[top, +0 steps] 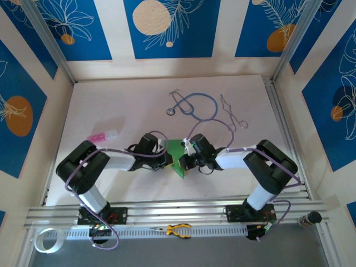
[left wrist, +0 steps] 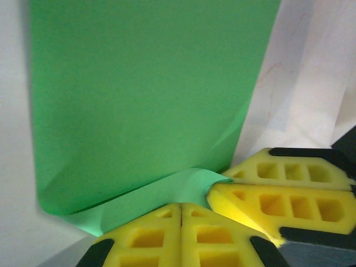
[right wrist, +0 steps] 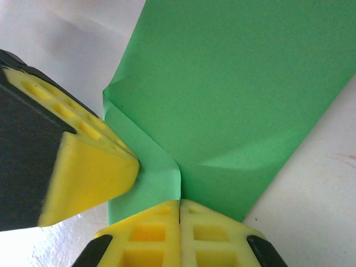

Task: Fold a paper plane with a square sheet of paper (pick it up from the middle)
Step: Third fold the triangle at the center of the table.

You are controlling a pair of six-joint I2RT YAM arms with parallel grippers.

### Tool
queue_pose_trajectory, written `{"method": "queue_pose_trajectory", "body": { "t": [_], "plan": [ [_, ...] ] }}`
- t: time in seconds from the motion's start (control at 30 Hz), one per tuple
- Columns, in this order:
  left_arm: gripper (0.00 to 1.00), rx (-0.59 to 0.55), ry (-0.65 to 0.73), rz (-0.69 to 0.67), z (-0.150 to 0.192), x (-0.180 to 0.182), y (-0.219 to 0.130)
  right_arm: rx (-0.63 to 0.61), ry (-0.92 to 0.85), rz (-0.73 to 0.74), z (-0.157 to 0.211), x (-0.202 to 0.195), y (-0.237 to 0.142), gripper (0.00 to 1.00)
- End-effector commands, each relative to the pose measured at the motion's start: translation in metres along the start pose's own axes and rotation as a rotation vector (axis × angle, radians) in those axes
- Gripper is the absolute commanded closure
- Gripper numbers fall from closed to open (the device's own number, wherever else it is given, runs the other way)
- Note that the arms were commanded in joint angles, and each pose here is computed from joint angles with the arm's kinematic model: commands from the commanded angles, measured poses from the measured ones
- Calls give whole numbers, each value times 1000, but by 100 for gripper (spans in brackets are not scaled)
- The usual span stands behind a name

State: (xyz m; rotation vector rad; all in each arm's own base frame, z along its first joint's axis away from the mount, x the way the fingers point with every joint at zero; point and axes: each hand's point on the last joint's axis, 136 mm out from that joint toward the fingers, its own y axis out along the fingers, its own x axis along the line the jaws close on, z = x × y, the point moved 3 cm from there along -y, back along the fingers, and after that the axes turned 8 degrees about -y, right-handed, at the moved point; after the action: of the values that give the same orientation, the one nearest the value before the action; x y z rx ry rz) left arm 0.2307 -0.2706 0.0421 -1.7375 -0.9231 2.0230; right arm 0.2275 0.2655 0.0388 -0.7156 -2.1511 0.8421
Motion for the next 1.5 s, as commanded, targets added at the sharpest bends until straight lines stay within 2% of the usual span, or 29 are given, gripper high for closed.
{"method": "queue_pose_trajectory", "body": {
  "t": [0.0,0.2,0.3,0.37,0.47,0.6,0.7,0.83,1.0,1.47],
  "plan": [
    [100,-1,2,-53,4,18,4,70,32,47,19,-10,6,96],
    [100,6,0,-77,6,26,6,56,29,25,10,-3,2,92],
    [100,6,4,-86,6,27,5,47,47,3,-3,5,-6,81],
    [100,5,6,-91,6,28,5,41,83,2,-12,7,-17,69],
    [100,8,8,-91,5,27,6,25,161,2,-23,6,-36,58],
    [100,7,8,-92,5,27,6,7,261,-55,-29,8,-59,54],
    [100,7,9,-88,5,26,6,14,257,-155,-27,27,-67,57],
    [100,6,7,-85,4,25,6,72,253,-260,-17,53,-65,79],
    [100,8,7,-83,4,25,7,176,237,-214,-3,66,-47,91],
    [100,13,11,-82,5,25,8,303,262,-161,7,65,-10,94]
  ]
}}
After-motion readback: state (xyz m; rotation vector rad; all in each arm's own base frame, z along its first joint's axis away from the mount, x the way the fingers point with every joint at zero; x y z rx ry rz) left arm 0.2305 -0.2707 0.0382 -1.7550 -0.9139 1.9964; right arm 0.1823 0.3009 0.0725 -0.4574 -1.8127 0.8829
